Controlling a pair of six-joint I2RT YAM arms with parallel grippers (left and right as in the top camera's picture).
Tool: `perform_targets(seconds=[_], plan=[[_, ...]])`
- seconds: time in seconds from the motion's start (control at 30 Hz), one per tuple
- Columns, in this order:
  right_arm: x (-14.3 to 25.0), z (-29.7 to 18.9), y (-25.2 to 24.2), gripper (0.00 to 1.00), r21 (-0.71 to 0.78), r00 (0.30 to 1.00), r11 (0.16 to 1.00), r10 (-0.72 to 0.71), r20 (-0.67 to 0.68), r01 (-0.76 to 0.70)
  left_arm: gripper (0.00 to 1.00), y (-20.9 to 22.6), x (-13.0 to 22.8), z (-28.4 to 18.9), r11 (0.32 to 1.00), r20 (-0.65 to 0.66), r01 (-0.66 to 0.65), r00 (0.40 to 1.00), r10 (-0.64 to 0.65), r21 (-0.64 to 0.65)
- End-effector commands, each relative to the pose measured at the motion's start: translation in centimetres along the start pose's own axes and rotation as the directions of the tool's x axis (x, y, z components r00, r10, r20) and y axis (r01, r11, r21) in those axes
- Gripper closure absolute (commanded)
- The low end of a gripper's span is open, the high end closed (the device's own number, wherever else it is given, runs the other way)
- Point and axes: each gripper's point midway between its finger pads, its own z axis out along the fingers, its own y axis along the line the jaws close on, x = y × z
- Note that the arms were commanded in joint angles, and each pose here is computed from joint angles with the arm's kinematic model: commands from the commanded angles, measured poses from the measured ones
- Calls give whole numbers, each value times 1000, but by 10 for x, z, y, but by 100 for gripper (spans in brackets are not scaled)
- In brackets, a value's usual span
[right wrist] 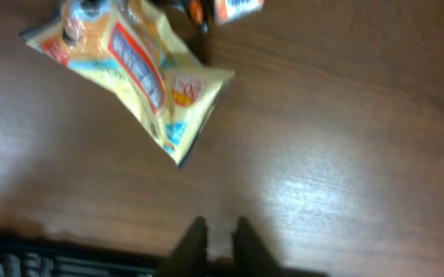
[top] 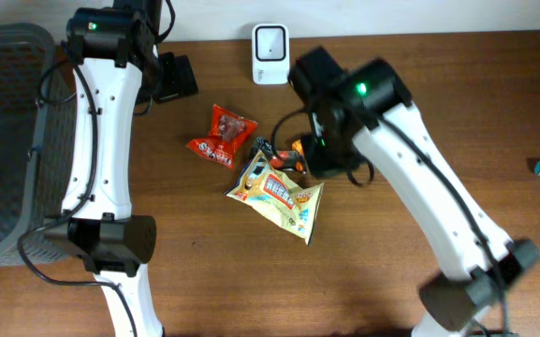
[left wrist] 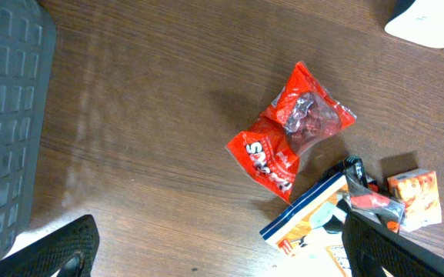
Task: Scan the item barcode
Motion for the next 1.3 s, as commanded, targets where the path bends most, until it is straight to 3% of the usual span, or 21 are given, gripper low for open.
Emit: perform_targets(seconds=[0.0, 0.03, 0.07, 0.13, 0.17, 0.23, 0.27, 0.37, 0.43, 0.5, 0.57, 0.6, 0.63, 0.87, 1.0, 1.17, 1.27], plan=[[16, 22, -6, 50, 26, 998, 998, 65, -4, -65, 1, -4, 2, -7, 1000, 6, 7, 1000, -7, 27], [15, 32, 1, 27, -10, 998, 998, 66, 0, -66, 1, -12, 5, -7, 998, -14, 7, 1000, -6, 70], [13, 43, 8, 15, -42, 998, 997, 67, 0, -67, 1, -19, 9, -8, 993, -34, 8, 999, -4, 114], [8, 67, 20, 12, -92, 998, 993, 67, -3, -67, 1, -24, 10, -9, 990, -45, 9, 999, -3, 142], [5, 81, 25, 16, -112, 998, 991, 67, 2, -67, 1, -27, 13, -9, 987, -59, 10, 998, -1, 160], [-1, 105, 38, 53, -177, 997, 981, 77, 8, -75, 1, -43, 21, -13, 966, -98, -10, 995, 37, 257], [-1, 113, 44, 63, -215, 997, 973, 81, 1, -79, 0, -51, 26, -14, 953, -107, -53, 990, 89, 300], [-1, 133, 50, 80, -332, 992, 935, 116, -41, -123, 65, -63, 44, -7, 936, -132, -176, 966, 224, 305], [-1, 139, 41, 94, -338, 988, 929, 143, -56, -154, 77, -74, 58, 0, 932, -164, -204, 951, 261, 300], [0, 141, 31, 96, -328, 983, 927, 168, -71, -183, 77, -84, 71, 7, 925, -191, -229, 936, 294, 303], [0, 143, 20, 96, -319, 976, 923, 199, -87, -217, 67, -99, 78, 9, 912, -180, -263, 927, 330, 315], [1, 143, 15, 96, -313, 973, 922, 209, -96, -229, 79, -105, 78, 9, 906, -166, -274, 926, 339, 323], [3, 144, 12, 96, -308, 970, 921, 216, -106, -239, 98, -109, 81, 8, 902, -167, -285, 921, 351, 326], [22, 154, 31, 96, -381, 967, 894, 182, -178, -238, 100, -110, 140, 46, 894, -351, -351, 829, 435, 279], [24, 173, 35, 96, -402, 959, 873, 224, -173, -276, 100, -118, 171, 90, 889, -428, -304, 792, 436, 342], [23, 182, 39, 96, -431, 964, 863, 220, -150, -264, 100, -135, 192, 139, 862, -407, -261, 796, 447, 435], [22, 190, 38, 96, -438, 964, 859, 230, -132, -265, 100, -130, 197, 171, 878, -382, -255, 825, 416, 406]])
